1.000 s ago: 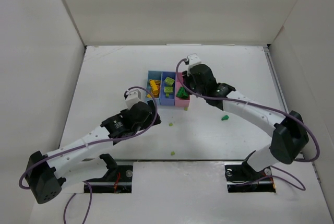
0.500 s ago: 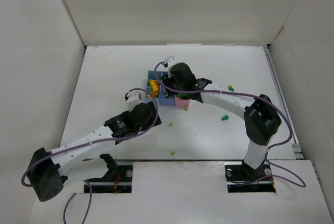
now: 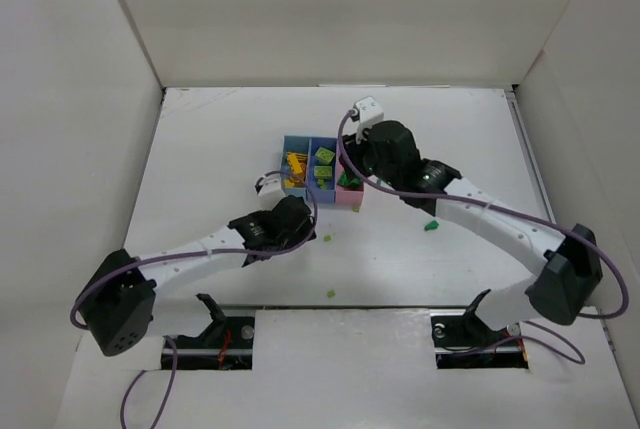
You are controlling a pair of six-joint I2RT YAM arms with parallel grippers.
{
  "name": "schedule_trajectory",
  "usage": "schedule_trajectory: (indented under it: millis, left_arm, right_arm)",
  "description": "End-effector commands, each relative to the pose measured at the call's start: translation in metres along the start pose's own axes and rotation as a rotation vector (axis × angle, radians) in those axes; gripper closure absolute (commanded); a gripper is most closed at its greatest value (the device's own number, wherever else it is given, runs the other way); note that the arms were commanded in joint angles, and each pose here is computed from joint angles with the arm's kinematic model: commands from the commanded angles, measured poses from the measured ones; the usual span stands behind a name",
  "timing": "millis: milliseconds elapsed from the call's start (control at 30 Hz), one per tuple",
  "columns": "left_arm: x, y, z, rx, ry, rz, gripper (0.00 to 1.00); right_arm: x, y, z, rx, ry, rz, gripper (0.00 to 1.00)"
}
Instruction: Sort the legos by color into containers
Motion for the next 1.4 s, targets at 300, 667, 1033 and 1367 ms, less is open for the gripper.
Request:
schedule_trajectory:
  millis: [300,667,1033,1367]
  left_arm:
    - [-0.021,0.042,-0.005,0.027,0.114,-0.114,0.4]
    - [-0.026,0.052,-0.003,0.049,0.143,-0.118,0.58]
    - [-0.03,0.06,0.003,0.08,0.16,-0.108,0.64]
    - [-0.031,0.057,0.005,0.077,0.156,-0.1,0.84]
  right_arm:
    - [-0.044,-0.066,0.042,0.013,0.081,0.191,0.44]
    - [-0.054,-0.074,0.048,0.009,0.104,0.246,0.44]
    - [-0.056,-0.078,0.051,0.006,0.113,0.246,0.44]
    - [-0.062,-0.079,0.05,-0.008,0.116,0.28,0.44]
Point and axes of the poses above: each gripper's point midway between its finger pads, its own y axis out along the fingers, its own x axis along the line the jaws close on, z = x × y, the point moved 7 cm from there along -y, back along the fingers, and after that the axes turned 14 degrees about y, right-handed, at the moved point
